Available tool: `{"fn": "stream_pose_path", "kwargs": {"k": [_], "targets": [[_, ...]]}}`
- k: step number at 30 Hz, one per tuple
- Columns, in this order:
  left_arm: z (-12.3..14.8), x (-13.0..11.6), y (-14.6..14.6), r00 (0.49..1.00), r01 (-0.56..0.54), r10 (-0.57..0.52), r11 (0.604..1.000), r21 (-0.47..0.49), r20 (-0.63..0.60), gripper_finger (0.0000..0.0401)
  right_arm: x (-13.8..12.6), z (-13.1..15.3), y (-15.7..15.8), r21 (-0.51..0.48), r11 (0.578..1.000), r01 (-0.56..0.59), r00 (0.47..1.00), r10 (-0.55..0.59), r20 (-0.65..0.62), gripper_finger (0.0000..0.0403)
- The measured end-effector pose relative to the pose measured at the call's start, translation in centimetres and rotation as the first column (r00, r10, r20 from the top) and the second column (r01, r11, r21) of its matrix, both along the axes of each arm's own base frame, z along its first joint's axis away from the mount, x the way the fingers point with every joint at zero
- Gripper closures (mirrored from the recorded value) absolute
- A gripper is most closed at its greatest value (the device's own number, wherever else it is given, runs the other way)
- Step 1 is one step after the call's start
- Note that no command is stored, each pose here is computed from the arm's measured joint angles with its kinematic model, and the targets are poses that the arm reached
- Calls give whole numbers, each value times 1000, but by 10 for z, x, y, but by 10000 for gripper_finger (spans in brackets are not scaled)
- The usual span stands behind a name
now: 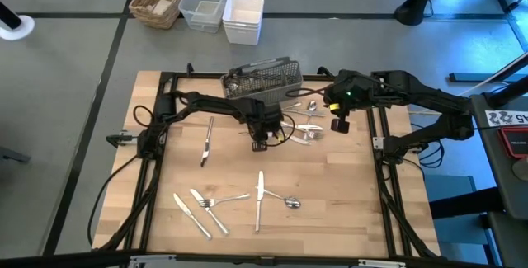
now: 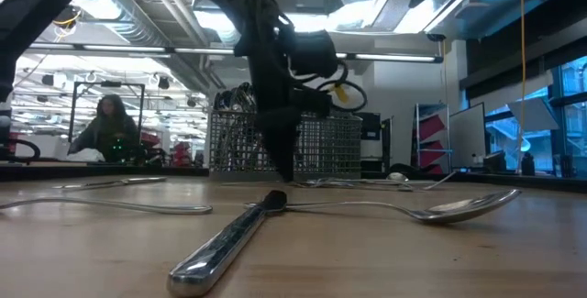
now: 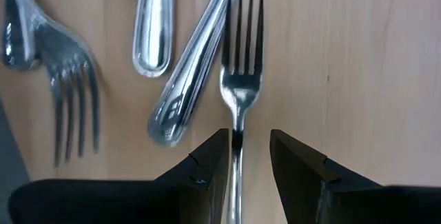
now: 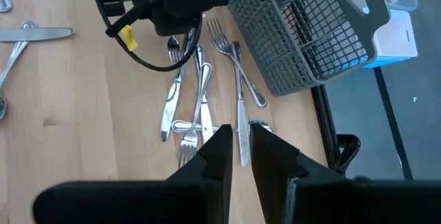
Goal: Sort silverware
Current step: Put the silver fork into the silverware rack
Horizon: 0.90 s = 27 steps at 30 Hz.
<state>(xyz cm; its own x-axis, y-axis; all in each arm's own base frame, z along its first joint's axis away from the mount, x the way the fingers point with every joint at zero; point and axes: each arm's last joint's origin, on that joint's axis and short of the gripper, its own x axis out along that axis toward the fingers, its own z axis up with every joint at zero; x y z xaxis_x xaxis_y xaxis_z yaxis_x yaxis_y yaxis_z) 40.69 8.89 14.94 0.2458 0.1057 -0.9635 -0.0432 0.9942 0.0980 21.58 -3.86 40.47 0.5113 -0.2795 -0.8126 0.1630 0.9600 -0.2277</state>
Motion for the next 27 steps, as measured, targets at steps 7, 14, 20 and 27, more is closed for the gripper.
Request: {"fn": "stream_pose_path", "kwargs": {"k": [7, 14, 20, 27], "targets": [[-11, 0, 4, 1000, -5, 5, 1000, -10, -30, 301, 0, 0, 0, 3, 1000, -1, 1000, 2, -5, 350], [-12, -2, 12, 1000, -16, 14, 998, -66, -21, 326, -1, -1, 0, 11, 1000, -5, 1000, 5, -16, 350], [-13, -3, 16, 1000, -21, 21, 988, -155, -5, 384, -1, -1, 0, 11, 1000, -5, 1000, 5, -17, 350], [-13, -2, 10, 1000, -29, 27, 988, -150, -13, 384, -1, -1, 0, 11, 1000, -5, 1000, 6, -19, 350]]}}
